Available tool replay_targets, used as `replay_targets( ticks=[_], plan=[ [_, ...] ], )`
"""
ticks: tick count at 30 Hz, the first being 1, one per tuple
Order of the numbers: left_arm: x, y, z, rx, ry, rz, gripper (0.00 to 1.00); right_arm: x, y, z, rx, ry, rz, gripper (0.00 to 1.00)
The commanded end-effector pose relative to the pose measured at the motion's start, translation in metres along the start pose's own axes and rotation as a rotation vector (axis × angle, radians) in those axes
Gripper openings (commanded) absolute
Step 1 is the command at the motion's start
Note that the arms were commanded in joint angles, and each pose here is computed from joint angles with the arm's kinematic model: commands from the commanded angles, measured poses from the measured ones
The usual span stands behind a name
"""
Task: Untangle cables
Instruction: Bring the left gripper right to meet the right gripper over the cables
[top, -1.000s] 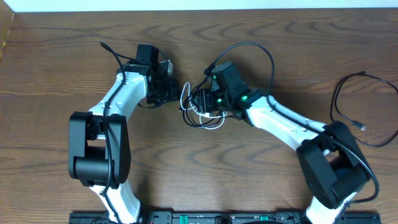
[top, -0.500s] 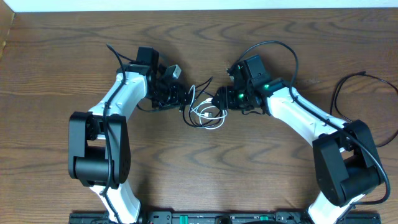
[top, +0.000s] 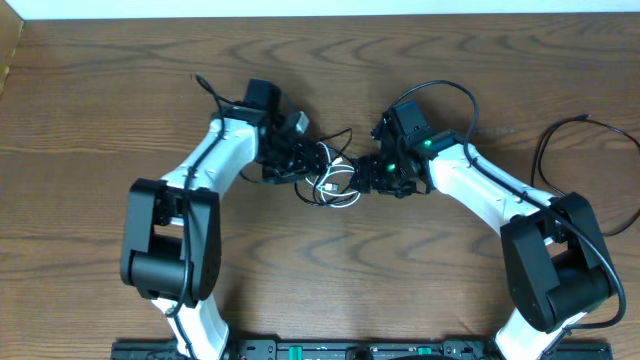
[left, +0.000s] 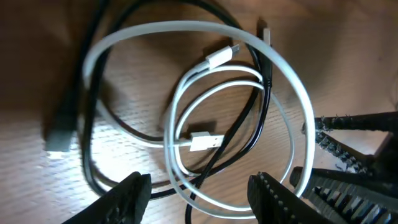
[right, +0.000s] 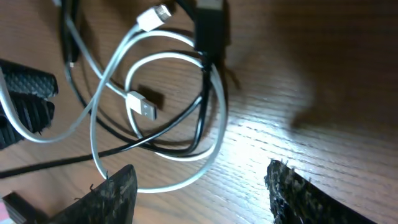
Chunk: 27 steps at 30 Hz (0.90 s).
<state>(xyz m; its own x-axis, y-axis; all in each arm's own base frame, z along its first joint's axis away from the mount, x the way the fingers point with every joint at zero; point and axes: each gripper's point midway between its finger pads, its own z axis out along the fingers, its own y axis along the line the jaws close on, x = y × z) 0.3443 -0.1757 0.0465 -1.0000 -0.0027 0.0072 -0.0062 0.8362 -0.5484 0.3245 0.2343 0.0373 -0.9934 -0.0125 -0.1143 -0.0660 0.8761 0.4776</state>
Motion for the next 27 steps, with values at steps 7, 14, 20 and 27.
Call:
replay_targets(
  ticks=[7,14,20,27],
  plan=[
    [0.023,-0.009,0.013,-0.053,0.05,-0.036,0.56,0.004,-0.002,0.003,0.005,-0.021,-0.012,0.62],
    [0.032,-0.005,0.019,-0.133,0.065,-0.061,0.55,0.004,-0.002,0.003,0.004,-0.023,-0.014,0.62],
    [0.038,-0.009,0.023,-0.136,0.077,-0.08,0.55,0.004,-0.002,0.003,0.004,-0.023,-0.014,0.61],
    [0.05,-0.017,0.03,-0.145,0.109,-0.059,0.55,0.004,-0.002,0.003,0.004,-0.022,-0.014,0.61]
  ],
)
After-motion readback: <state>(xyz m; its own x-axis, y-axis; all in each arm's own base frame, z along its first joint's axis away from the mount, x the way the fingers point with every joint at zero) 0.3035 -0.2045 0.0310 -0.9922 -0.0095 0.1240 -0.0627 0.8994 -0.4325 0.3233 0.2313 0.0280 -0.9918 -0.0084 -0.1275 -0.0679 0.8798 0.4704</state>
